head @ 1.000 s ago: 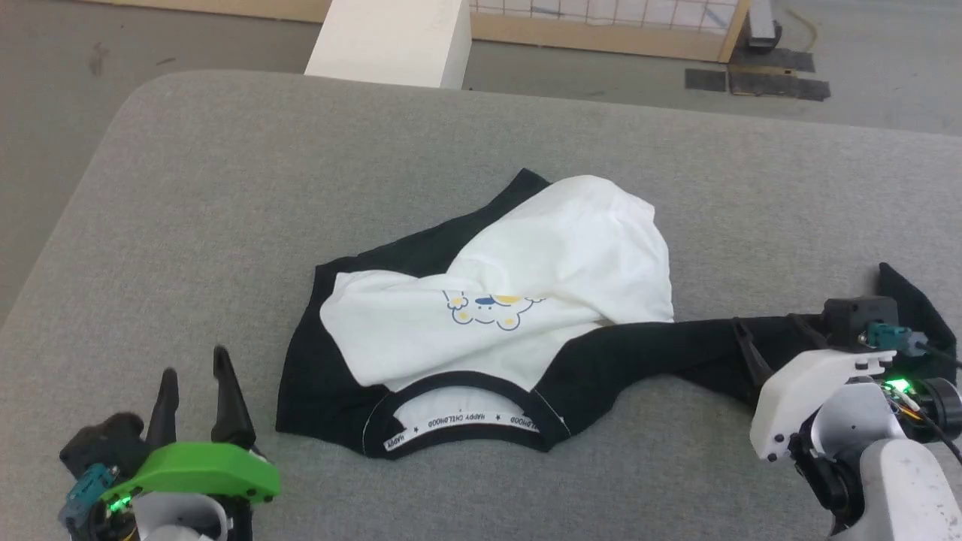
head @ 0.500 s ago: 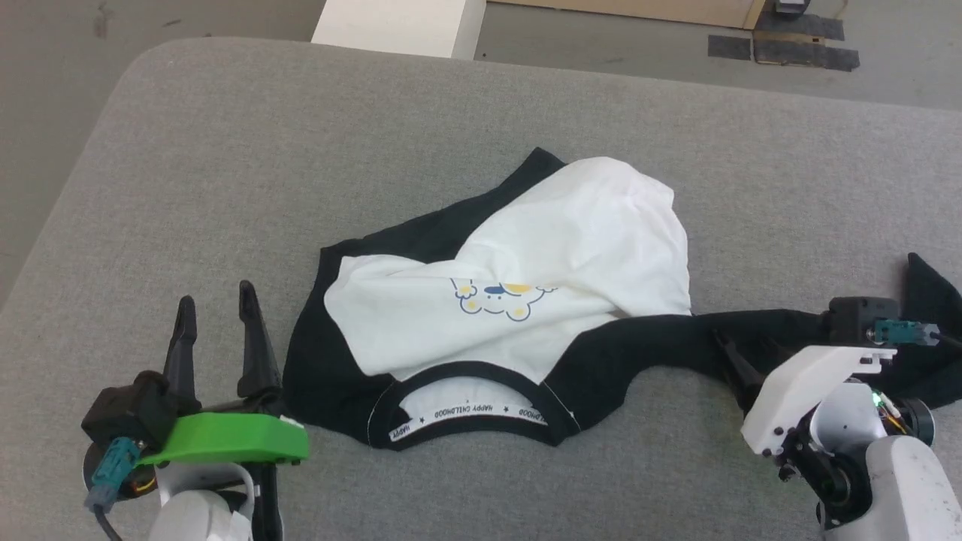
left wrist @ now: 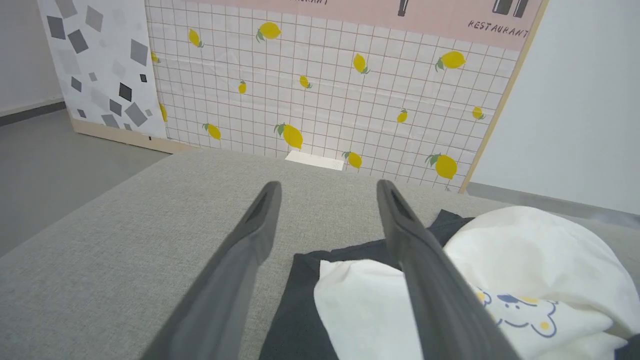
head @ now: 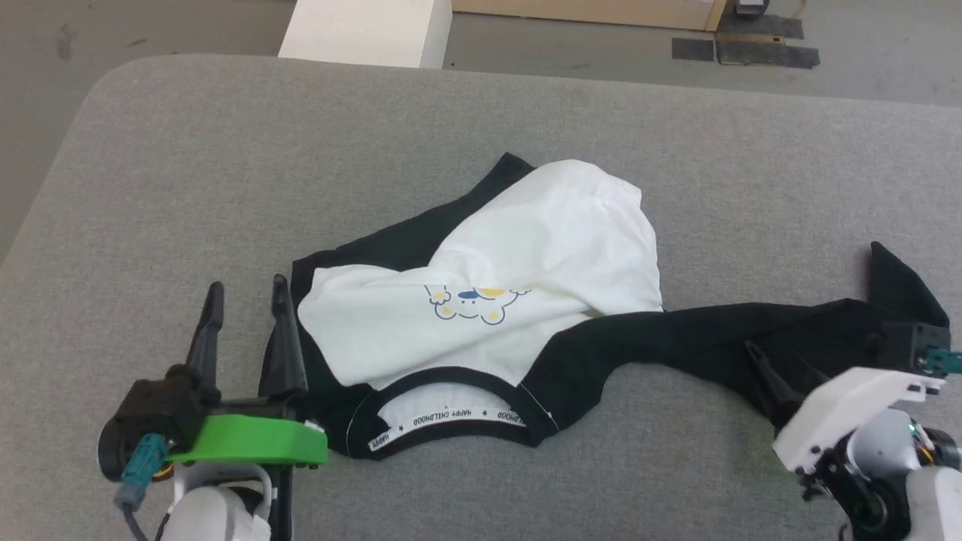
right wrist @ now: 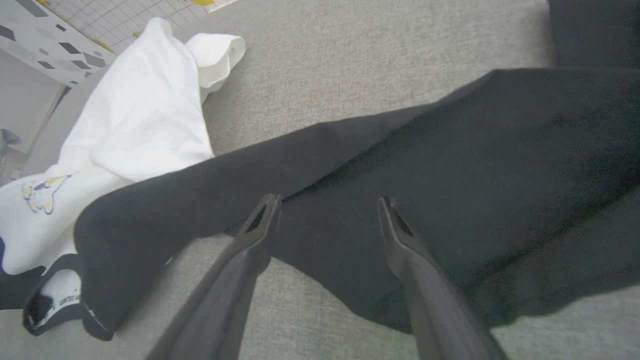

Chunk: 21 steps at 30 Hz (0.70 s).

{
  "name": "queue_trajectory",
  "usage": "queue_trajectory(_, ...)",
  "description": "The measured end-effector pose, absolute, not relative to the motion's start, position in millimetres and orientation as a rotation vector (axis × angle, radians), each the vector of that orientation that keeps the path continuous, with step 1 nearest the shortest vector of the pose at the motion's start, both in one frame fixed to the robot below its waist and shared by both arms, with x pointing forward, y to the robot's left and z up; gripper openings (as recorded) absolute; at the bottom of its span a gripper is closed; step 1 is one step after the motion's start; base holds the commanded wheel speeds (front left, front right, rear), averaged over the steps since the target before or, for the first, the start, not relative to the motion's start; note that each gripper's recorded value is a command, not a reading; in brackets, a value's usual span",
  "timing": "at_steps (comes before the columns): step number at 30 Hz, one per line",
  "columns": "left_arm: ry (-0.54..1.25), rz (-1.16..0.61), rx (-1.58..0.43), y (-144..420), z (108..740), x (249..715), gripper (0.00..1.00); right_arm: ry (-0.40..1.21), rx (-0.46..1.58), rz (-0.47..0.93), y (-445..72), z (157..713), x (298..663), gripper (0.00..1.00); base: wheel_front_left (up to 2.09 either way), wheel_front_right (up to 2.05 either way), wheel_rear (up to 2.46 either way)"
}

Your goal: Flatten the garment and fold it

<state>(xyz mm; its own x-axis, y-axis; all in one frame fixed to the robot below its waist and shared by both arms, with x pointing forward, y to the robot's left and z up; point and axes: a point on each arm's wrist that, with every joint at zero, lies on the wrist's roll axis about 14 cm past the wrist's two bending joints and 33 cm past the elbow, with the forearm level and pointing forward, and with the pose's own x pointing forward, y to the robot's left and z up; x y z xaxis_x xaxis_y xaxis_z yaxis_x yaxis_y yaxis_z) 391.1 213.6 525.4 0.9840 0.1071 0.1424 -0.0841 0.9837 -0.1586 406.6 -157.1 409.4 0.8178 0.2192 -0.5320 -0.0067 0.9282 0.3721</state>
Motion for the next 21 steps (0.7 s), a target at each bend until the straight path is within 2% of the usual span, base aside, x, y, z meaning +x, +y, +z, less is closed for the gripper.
queue_trajectory(9,-0.154,0.027,-0.119,200,526,401,1.0,0.639,0.493,0.189,-122,395,436,1.0,0.0,0.0,0.0)
queue_trajectory(10,-0.149,0.029,-0.12,201,524,401,1.0,0.639,0.503,0.194,-118,395,439,0.62,0.0,0.0,0.0)
queue_trajectory(11,-0.145,0.029,-0.122,201,523,401,1.0,0.638,0.505,0.196,-116,394,442,0.34,0.0,0.0,0.0)
queue_trajectory(12,-0.142,0.027,-0.124,200,522,401,1.0,0.636,0.502,0.198,-115,394,444,0.0,0.0,0.0,0.0)
queue_trajectory(18,-0.137,0.032,-0.132,202,521,396,1.0,0.567,0.434,0.184,-120,406,450,0.0,0.0,0.0,0.0)
queue_trajectory(21,-0.141,0.044,-0.133,205,523,391,1.0,0.528,0.395,0.165,-133,419,443,0.0,0.0,0.0,0.0)
